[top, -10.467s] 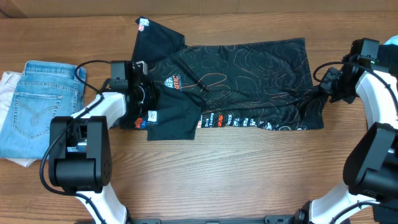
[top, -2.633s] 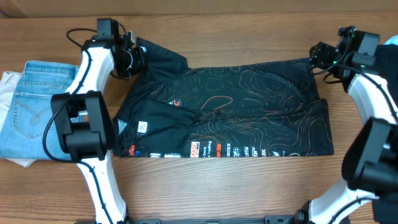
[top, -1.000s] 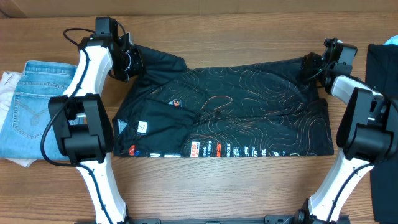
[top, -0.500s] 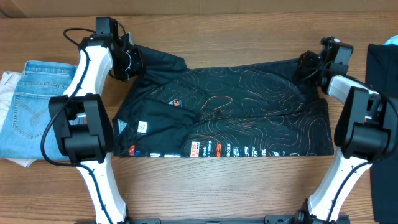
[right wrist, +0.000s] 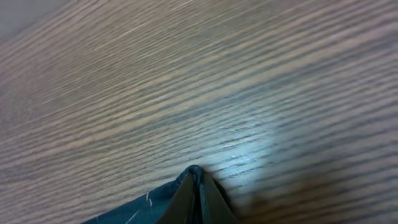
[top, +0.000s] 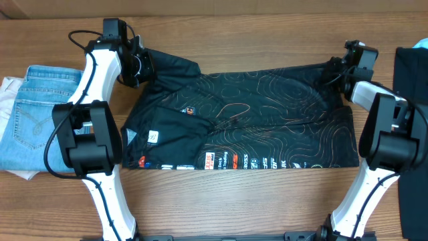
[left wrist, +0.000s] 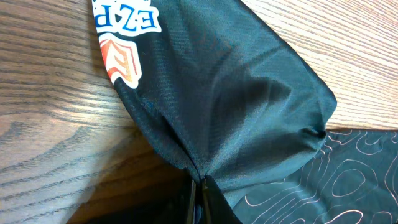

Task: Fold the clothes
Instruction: 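Fold the top edge down toward the bottom edge with both grippers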

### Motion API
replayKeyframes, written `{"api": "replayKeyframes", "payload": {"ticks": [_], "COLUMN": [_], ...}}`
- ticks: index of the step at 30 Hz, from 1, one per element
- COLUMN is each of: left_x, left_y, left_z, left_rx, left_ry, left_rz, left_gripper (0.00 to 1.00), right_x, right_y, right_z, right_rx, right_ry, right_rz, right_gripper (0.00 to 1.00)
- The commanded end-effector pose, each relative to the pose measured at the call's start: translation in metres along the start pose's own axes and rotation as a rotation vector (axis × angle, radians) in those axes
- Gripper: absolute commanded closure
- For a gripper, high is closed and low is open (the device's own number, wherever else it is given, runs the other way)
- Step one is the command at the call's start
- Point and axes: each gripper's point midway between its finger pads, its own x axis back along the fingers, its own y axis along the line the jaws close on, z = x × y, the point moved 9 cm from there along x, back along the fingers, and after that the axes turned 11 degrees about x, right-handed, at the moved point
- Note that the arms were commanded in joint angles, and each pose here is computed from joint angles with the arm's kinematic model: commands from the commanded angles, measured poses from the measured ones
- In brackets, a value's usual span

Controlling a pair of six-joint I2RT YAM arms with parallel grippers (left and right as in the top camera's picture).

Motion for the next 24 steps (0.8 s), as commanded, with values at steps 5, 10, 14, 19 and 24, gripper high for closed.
{"api": "replayKeyframes", "payload": {"ticks": [5, 10, 14, 19, 24], "left_x": [0.017, 0.038, 0.064, 0.091, 0.096], "left_y": [-0.015, -0.027, -0.036, -0.039, -0.033], "left_z": [-0.004, -0.005, -0.002, 0.009, 0.025], "left_rx": [-0.066, -0.106, -0.126, -0.128, -0.115], "left_ry": [-0.040, -0.077, -0.113, -0.121, -0.041], "left_rz": [0.049, 0.090, 0.112, 0.078, 0.030], "left_gripper": [0.96, 0.96, 0.96, 0.96, 0.96], "right_x": [0.013, 0.034, 0.053, 0.083, 0.119], "right_y": [-0.017, -0.016, -0.011, -0.004, 0.004], "right_z": [-0.012, -0.031, -0.039, -0.048, -0.055], "right_rx": [-0.075, -0.073, -0.082, -0.089, -0.095], "right_ry": [0.024, 0.026, 0.067, 0.098, 0.134], "right_rz": [0.039, 0.045, 0.047, 0.048, 0.061], "right_gripper": [0.94, 0.96, 0.96, 0.96, 0.96]}}
